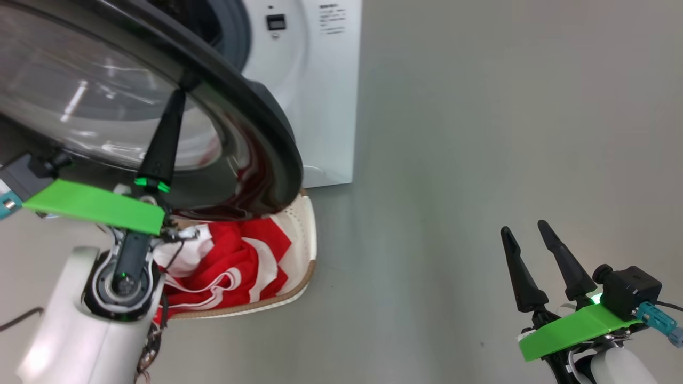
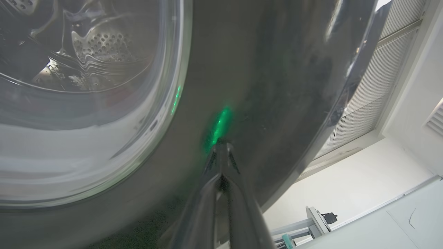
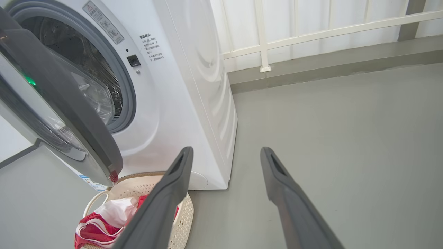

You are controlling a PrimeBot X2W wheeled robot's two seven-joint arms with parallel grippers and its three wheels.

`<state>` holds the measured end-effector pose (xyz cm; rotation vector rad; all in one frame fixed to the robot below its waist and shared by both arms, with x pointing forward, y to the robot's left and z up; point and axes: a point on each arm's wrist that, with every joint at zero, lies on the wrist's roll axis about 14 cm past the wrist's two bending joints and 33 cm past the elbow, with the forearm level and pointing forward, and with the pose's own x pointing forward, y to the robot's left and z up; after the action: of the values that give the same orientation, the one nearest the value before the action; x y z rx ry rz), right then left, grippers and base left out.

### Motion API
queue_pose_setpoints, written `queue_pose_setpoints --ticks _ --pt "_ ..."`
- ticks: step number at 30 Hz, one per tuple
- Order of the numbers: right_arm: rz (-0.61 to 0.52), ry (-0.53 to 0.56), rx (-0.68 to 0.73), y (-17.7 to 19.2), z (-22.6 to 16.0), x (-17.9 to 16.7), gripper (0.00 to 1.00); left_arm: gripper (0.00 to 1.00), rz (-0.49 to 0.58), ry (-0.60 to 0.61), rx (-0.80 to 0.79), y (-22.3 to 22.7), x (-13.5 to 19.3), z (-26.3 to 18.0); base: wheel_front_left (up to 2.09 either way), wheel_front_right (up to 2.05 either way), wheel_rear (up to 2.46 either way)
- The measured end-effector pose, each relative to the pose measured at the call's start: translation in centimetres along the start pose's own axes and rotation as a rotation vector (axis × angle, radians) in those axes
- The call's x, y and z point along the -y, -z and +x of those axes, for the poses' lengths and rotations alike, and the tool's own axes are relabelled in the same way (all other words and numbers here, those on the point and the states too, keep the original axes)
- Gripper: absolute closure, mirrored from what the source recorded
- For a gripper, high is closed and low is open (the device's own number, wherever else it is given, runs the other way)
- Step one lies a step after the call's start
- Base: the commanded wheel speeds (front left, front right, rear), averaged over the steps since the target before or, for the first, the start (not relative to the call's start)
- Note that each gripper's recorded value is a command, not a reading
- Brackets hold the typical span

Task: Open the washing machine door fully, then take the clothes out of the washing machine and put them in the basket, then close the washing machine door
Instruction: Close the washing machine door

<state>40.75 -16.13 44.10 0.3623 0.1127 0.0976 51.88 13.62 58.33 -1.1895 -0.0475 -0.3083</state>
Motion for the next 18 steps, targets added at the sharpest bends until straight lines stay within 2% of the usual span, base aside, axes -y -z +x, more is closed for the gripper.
queue_pose_setpoints --ticks 10,18 --pt "-0.003 0.039 0.022 -0.8 -0.8 1.1 0.0 1.0 0.018 -0.014 0.007 0.4 -0.5 0.8 0.0 0.0 0.0" --pt "-0.005 0.03 0.032 -1.2 -1.2 0.8 0.0 1.0 0.031 -0.045 0.032 -0.2 -1.1 -1.3 0.0 0.0 0.0"
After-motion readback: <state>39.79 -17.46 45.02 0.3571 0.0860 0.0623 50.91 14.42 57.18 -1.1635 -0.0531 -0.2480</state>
